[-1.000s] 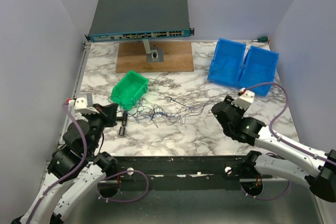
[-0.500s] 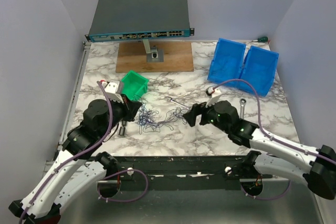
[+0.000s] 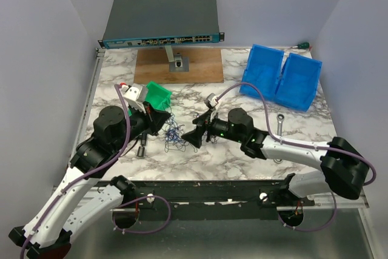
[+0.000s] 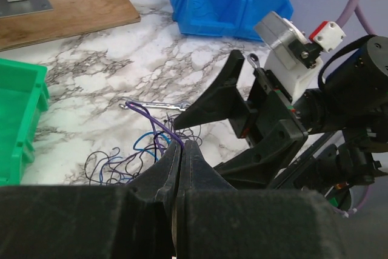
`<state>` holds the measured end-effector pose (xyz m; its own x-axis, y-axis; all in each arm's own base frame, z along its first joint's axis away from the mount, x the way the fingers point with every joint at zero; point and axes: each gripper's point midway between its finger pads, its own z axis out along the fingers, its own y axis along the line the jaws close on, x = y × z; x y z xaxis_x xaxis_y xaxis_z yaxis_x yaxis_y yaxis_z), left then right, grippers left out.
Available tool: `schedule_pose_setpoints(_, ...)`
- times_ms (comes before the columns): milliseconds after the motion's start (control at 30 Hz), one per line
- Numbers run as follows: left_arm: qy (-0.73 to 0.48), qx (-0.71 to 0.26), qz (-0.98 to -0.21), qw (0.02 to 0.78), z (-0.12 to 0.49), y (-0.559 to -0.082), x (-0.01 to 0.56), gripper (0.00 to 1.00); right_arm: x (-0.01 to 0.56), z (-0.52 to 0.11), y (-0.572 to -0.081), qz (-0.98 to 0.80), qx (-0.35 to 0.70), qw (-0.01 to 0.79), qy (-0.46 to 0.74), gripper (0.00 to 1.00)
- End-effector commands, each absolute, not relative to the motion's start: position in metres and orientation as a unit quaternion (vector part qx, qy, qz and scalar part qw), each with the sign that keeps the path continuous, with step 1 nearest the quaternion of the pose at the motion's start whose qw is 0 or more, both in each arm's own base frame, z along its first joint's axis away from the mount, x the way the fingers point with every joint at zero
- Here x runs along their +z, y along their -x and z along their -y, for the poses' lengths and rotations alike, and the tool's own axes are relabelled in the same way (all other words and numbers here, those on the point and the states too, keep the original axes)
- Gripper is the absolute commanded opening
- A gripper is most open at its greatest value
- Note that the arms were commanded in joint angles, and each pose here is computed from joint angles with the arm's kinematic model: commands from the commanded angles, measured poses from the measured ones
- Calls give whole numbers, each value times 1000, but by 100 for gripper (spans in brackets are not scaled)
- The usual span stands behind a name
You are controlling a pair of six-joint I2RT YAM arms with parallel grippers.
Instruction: Untangle the cables
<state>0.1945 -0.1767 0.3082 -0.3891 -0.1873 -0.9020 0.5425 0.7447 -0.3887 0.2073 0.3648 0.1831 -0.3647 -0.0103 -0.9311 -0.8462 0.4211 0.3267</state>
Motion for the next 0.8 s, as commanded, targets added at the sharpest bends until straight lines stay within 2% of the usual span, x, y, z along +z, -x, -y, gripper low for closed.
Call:
schedule_pose_setpoints(0, -152, -373, -737, 543, 190, -187, 333, 0, 214, -395, -207, -639, 474, 502, 338, 95)
schedule_pose_setpoints(200, -152, -369, -731, 554, 186, -186, 344, 0, 193, -387, -220, -670, 437, 513, 311, 94)
schedule_pose_setpoints(367, -153, -349, -736, 560, 178, -186, 340, 0, 197, -337, -258, -738, 367, 546, 152, 95)
schedule_pose_setpoints(467, -159, -341, -744, 553, 177, -184, 328, 0, 191, -316, -269, -772, 335, 529, 111, 94)
schedule_pose_setpoints(600, -168, -333, -749, 548, 175, -183, 315, 0, 167, -306, -269, -802, 285, 505, 147, 95)
schedule_pose_setpoints(667, -170, -328, -750, 549, 174, -182, 311, 0, 148, -295, -279, -834, 259, 462, 154, 95)
schedule_pose_setpoints(767, -176, -320, -751, 549, 172, -182, 307, 0, 130, -285, -284, -854, 276, 409, 167, 94)
